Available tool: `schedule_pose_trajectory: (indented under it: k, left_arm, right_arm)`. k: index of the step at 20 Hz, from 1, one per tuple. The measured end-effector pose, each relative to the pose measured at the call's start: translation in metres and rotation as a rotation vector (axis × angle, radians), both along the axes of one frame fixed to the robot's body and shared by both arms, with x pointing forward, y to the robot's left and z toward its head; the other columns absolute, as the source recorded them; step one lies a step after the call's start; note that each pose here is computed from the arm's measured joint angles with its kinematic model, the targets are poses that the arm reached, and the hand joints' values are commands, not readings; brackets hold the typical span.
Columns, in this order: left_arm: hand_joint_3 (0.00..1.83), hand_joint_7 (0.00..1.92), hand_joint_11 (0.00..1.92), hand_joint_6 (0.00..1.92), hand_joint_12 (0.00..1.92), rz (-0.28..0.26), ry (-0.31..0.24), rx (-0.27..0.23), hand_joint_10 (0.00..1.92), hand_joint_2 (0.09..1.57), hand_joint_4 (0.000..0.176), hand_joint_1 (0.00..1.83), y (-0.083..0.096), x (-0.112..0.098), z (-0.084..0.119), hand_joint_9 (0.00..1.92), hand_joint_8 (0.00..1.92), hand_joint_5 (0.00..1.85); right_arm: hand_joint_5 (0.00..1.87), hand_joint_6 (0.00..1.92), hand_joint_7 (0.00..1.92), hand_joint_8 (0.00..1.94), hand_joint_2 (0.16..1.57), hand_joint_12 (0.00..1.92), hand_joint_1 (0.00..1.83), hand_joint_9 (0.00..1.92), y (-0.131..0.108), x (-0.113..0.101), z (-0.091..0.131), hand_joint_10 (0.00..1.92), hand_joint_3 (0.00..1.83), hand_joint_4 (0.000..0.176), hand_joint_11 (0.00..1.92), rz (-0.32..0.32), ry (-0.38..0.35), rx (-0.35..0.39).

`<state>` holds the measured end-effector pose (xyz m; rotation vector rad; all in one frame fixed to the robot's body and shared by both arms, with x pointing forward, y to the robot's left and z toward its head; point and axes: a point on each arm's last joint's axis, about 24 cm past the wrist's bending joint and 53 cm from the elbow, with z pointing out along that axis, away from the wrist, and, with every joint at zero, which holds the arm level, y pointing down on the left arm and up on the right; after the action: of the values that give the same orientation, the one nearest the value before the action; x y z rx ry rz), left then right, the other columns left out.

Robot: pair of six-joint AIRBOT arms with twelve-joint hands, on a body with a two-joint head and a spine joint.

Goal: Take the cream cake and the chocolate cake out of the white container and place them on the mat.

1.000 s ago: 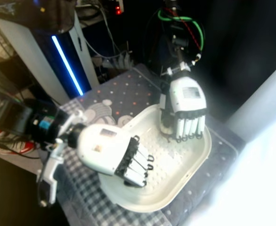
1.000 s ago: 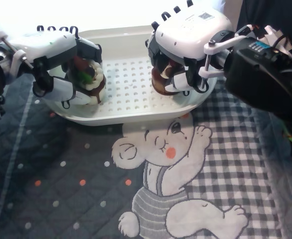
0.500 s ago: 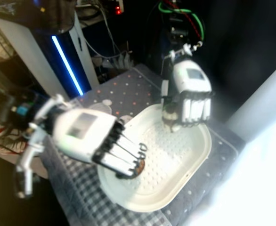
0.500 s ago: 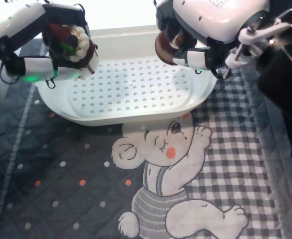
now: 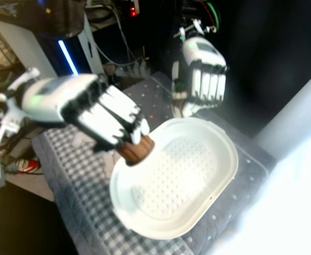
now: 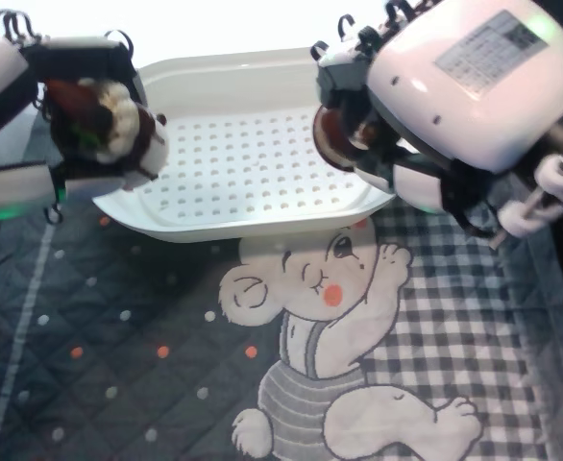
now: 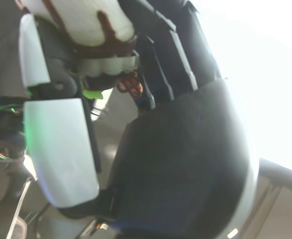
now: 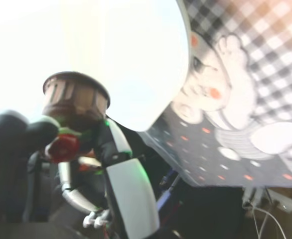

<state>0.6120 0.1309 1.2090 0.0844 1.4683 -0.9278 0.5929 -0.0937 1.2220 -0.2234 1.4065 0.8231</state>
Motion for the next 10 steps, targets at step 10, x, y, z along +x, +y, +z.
schedule_pose_trajectory:
  k: [10]
  left_arm:
    - [0.0,0.84,0.74,1.32,1.56,-0.074,0.163,0.03,1.23,1.23,0.0,1.21,-0.01,-0.07,-0.045,0.85,1.3,0.66]
  right_arm:
    - [1.08,0.62,1.06,1.13,1.08,1.92,1.28,0.83,0.0,-0.058,-0.041,1.57,0.0,0.0,0.68,0.049,0.179,0.065]
